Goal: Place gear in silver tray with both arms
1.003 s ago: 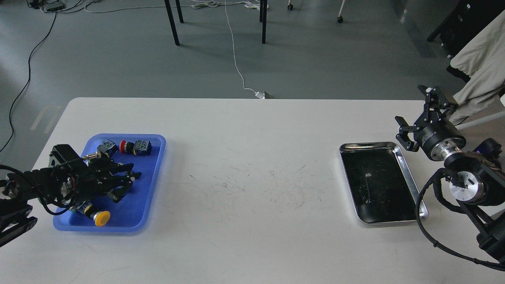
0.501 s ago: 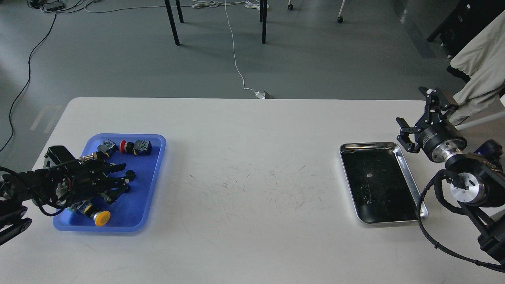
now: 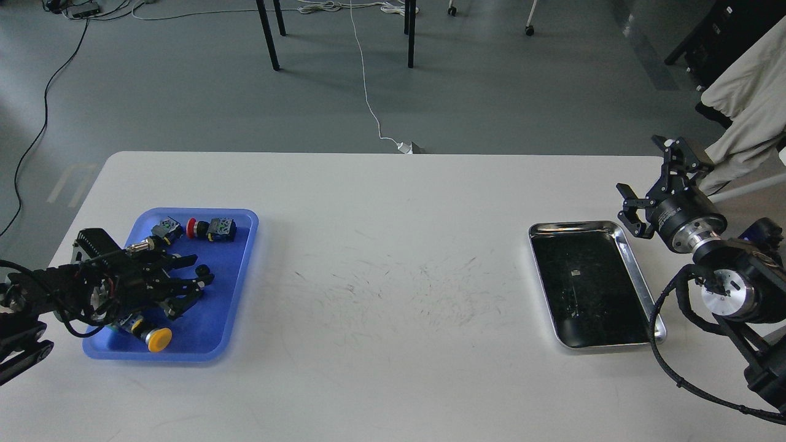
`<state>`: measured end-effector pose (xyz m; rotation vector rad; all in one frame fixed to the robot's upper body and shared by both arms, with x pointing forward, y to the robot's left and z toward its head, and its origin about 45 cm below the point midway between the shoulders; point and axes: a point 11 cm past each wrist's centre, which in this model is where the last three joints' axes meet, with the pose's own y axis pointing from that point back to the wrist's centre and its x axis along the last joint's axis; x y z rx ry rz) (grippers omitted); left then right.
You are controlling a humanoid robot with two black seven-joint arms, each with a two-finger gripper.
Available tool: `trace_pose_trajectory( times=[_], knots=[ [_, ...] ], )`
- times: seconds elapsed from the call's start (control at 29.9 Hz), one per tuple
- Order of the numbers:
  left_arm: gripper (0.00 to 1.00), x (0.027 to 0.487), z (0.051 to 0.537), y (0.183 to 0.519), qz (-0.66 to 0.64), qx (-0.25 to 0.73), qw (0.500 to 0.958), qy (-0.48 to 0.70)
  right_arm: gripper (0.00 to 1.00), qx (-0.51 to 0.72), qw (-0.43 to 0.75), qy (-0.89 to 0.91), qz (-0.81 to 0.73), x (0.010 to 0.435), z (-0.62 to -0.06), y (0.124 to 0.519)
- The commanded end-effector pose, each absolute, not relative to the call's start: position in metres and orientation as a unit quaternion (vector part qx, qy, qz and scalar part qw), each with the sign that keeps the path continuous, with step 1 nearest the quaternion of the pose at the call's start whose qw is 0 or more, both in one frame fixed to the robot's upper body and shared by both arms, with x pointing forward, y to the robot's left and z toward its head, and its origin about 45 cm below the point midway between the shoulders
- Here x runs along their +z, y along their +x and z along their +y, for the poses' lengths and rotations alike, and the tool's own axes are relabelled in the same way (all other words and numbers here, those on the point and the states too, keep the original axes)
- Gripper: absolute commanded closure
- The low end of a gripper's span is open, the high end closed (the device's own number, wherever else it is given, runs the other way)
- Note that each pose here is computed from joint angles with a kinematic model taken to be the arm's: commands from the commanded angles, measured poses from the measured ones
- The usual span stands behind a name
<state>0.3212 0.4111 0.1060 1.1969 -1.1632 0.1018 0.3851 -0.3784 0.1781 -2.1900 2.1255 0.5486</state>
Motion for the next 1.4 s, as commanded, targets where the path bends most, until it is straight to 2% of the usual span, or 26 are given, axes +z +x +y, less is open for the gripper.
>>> trace_pose_trajectory(
  times=[0.0,0.33,0.6,0.9,1.14,1.37],
  knots=[
    [0.58,0.105,0.408,0.322,-0.518,0.045,0.671,0.529,0.01,0.178,0.02,-0.706,0.686,0.177,-0.379,0.384],
    [0.68,0.104,0.406,0.321,-0.518,0.042,0.672,0.527,0.01,0.178,0.019,-0.705,0.686,0.176,-0.379,0.384],
    [0.8,0.104,0.407,0.32,-0.524,0.033,0.668,0.527,0.01,0.178,0.019,-0.705,0.686,0.176,-0.379,0.384],
    [0.84,0.11,0.407,0.323,-0.529,0.036,0.666,0.525,0.01,0.179,0.019,-0.705,0.686,0.175,-0.379,0.383],
    [0.84,0.143,0.408,0.343,-0.552,0.055,0.651,0.518,0.01,0.179,0.02,-0.704,0.687,0.176,-0.379,0.383],
    [0.84,0.199,0.368,0.369,-0.58,0.096,0.665,0.461,0.01,0.177,0.019,-0.705,0.686,0.176,-0.38,0.383]
  ],
)
